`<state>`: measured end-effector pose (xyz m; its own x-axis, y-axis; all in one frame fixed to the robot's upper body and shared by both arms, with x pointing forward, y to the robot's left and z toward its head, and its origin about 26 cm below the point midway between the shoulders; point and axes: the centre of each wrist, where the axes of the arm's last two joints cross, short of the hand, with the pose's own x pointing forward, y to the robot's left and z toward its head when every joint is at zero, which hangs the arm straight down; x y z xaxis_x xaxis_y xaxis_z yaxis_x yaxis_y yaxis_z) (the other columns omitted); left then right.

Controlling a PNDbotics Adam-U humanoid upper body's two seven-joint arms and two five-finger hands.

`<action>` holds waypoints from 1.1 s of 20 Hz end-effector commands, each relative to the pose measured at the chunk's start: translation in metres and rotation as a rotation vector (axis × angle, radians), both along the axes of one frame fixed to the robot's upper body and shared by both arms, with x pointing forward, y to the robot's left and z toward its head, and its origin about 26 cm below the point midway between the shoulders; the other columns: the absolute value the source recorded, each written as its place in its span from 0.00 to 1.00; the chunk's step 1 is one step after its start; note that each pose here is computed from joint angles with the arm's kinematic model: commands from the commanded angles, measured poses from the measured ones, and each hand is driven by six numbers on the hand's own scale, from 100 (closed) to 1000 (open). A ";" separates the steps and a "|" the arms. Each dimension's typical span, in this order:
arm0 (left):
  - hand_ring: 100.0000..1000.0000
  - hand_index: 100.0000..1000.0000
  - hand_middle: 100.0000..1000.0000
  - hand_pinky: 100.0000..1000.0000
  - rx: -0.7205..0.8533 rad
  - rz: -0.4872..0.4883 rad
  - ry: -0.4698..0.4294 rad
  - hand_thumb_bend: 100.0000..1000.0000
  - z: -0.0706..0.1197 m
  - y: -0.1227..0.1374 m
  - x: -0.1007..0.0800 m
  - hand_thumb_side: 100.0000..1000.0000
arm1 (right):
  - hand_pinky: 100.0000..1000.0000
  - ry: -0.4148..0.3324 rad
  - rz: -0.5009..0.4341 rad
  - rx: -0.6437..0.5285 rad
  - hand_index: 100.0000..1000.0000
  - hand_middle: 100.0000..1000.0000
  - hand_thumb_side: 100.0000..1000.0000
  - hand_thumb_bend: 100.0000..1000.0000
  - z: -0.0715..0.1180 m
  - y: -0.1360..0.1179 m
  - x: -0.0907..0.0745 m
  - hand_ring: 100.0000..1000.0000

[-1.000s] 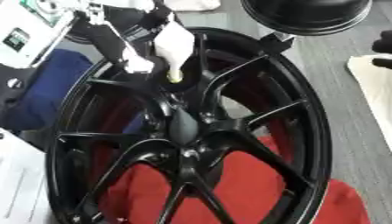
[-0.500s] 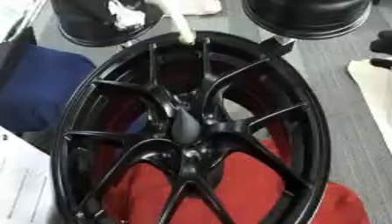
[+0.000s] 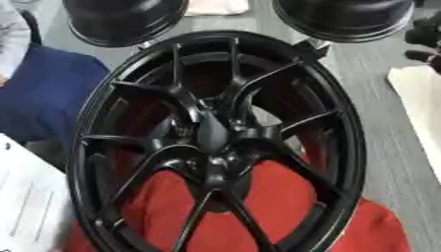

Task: Pull the pin out of the wheel hub.

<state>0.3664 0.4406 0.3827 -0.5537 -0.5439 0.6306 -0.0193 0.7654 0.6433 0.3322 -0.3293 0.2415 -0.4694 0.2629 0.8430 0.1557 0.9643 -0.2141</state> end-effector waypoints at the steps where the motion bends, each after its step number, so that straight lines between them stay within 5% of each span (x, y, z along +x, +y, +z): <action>1: 0.46 0.28 0.23 0.64 -0.029 0.122 -0.064 0.00 0.012 0.040 -0.033 0.02 | 0.80 -0.048 -0.033 -0.019 0.70 0.64 0.65 0.00 0.014 -0.008 -0.006 0.82; 5: 0.64 0.56 0.49 0.75 -0.073 0.169 -0.002 0.00 -0.029 0.060 -0.040 0.03 | 0.80 -0.066 -0.046 -0.002 0.69 0.64 0.64 0.00 0.016 -0.010 -0.007 0.82; 6: 0.72 0.65 0.57 0.79 -0.068 0.188 0.023 0.11 -0.039 0.063 -0.041 0.25 | 0.79 -0.070 -0.048 0.002 0.69 0.64 0.64 0.00 0.017 -0.010 -0.007 0.82; 8: 0.85 0.79 0.75 0.86 -0.037 0.216 0.058 0.42 -0.056 0.066 -0.043 0.51 | 0.79 -0.076 -0.053 0.007 0.69 0.64 0.64 0.00 0.017 -0.011 -0.007 0.82; 10: 0.88 0.85 0.81 0.88 0.013 0.262 0.081 0.54 -0.069 0.069 -0.045 0.62 | 0.79 -0.084 -0.056 0.011 0.69 0.64 0.64 0.00 0.019 -0.011 -0.008 0.82; 16: 0.82 0.77 0.73 0.83 -0.005 0.413 0.052 0.41 -0.083 0.062 -0.048 0.64 | 0.79 -0.085 -0.068 0.019 0.69 0.64 0.64 0.00 0.017 -0.013 -0.009 0.82; 19: 0.76 0.68 0.64 0.79 -0.090 0.386 -0.014 0.20 -0.082 0.042 -0.046 0.60 | 0.79 -0.094 -0.070 0.017 0.69 0.64 0.63 0.00 0.019 -0.014 -0.010 0.82; 22: 0.75 0.68 0.64 0.79 -0.199 0.283 -0.090 0.18 -0.085 0.001 -0.048 0.59 | 0.79 -0.106 -0.069 0.011 0.69 0.64 0.63 0.00 0.023 -0.013 -0.011 0.82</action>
